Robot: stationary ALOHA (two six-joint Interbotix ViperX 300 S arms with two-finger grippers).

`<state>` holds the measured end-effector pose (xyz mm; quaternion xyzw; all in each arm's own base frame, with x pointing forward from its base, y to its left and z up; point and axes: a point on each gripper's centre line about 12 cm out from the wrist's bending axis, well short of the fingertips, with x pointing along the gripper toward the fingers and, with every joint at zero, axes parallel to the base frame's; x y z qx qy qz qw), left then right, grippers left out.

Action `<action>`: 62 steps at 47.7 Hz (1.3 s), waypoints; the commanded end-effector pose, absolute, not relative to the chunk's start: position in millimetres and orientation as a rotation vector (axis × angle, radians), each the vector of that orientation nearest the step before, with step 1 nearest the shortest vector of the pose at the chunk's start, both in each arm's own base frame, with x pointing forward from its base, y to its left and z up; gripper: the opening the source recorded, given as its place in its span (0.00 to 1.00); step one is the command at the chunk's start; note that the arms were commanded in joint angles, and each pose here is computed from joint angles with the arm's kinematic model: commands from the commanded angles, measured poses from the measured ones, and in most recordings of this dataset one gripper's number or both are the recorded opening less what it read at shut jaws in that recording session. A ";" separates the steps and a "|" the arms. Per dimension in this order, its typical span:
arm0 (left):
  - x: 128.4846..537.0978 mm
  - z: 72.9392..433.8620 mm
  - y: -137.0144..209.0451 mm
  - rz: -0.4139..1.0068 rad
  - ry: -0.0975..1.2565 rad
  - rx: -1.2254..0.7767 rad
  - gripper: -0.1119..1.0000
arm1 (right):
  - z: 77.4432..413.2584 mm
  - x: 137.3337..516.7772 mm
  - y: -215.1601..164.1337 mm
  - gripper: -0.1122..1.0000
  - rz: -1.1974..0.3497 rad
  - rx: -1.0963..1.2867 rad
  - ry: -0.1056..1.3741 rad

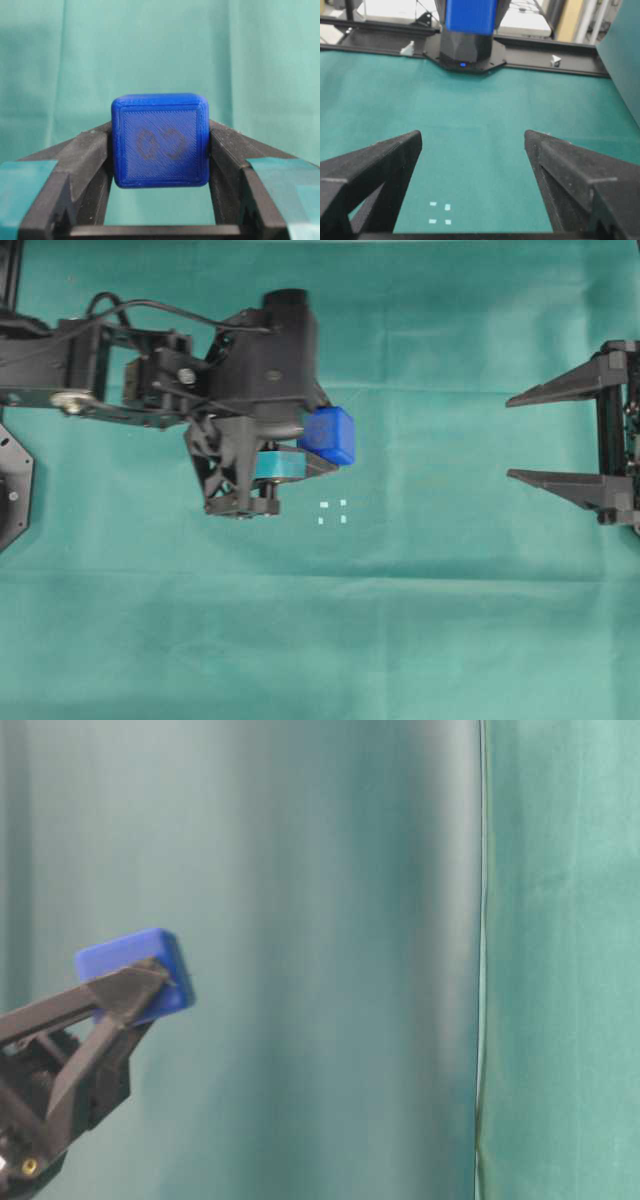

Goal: Handover the blue block to the right arm after grasping it with the left arm, then place it in the designated position.
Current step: 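Lift the blue cube with the left gripper and rotate it sideways, then hold the cube in the left gripper while the right gripper reorients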

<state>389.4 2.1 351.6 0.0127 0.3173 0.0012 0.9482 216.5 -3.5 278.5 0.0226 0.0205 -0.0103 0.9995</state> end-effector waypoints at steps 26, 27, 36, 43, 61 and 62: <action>346.1 360.8 0.0 0.003 0.256 -0.018 0.52 | 296.9 220.8 -2.8 0.95 -0.011 0.005 -0.009; 346.2 361.0 0.0 0.003 0.255 -0.018 0.52 | 296.9 220.8 -2.8 0.95 -0.011 0.005 -0.009; 347.1 358.7 0.0 0.003 0.261 -0.018 0.52 | 297.1 220.8 -2.8 0.95 -0.011 0.005 -0.011; 347.5 358.2 0.0 0.003 0.262 -0.018 0.52 | 297.1 220.8 -2.7 0.95 -0.011 0.002 -0.011; 348.1 356.8 0.0 0.005 0.268 -0.035 0.52 | 303.9 222.1 -0.1 0.95 0.010 -0.096 -0.024; 348.1 356.8 0.0 0.005 0.268 -0.037 0.52 | 304.8 222.3 0.1 0.95 0.012 -0.109 -0.024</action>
